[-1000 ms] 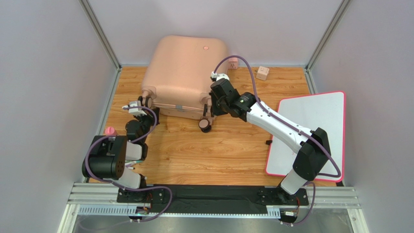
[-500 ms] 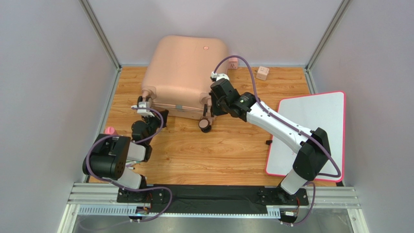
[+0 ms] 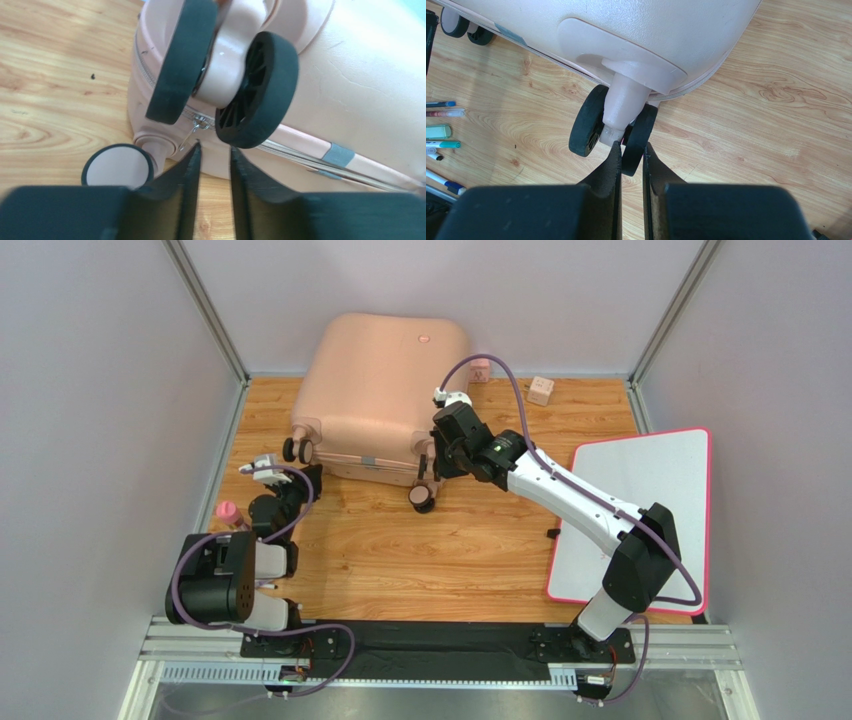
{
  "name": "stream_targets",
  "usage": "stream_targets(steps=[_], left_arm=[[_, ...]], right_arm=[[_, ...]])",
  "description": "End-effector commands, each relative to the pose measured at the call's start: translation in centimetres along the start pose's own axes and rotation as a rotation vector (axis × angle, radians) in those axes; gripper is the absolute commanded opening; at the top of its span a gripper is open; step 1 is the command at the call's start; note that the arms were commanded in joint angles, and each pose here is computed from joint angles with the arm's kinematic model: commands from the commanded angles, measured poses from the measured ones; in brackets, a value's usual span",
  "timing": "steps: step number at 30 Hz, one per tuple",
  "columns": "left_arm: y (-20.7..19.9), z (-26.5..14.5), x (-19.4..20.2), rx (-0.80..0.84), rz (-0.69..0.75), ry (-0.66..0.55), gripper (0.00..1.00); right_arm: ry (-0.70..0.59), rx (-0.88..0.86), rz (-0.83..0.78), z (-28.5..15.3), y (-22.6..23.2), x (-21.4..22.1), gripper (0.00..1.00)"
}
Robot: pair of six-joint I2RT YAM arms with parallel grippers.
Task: Pack the luggage
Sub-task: Zip the luggage at the center of the board.
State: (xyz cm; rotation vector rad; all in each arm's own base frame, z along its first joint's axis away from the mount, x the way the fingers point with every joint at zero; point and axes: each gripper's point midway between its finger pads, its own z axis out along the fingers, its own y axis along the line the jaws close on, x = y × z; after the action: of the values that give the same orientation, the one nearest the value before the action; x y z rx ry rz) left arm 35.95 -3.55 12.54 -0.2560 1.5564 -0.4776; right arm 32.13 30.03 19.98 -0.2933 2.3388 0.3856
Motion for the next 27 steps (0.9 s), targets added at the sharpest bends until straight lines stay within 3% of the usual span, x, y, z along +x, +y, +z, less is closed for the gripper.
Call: stream_targets(steps=[1,3,5,19,24,27], left_arm=[[-3.0,0.7,-3.3,0.151,0.043,-0.091,0.38],[-3.4,1.0,-3.1,0.184,0.043,-0.077,0.49],[-3.7,1.4,-3.1,0.203,0.041,-0.078,0.52],[-1.8,3.0,-2.3,0.133,0.005,-0.074,0.51],[-1.6,3.4,-2.7,0.126,0.006,-0.094,0.56],[-1.8,3.6,-3.2,0.135,0.015,-0.112,0.47]], right_arm=[[-0.146,-0.107,-0.029,-1.9,2.6,-3.9,0.00],[-0.144,-0.109,-0.032,-1.9,2.6,-3.8,0.00],[-0.143,-0.103,-0.033,-1.8,2.4,-3.7,0.00],[-0.132,-0.091,-0.045,-1.3,2.3,-3.4,0.00],[-0.134,-0.091,-0.049,-1.2,2.3,-3.5,0.00],[-0.132,-0.085,-0.052,-1.1,2.2,-3.3,0.00]])
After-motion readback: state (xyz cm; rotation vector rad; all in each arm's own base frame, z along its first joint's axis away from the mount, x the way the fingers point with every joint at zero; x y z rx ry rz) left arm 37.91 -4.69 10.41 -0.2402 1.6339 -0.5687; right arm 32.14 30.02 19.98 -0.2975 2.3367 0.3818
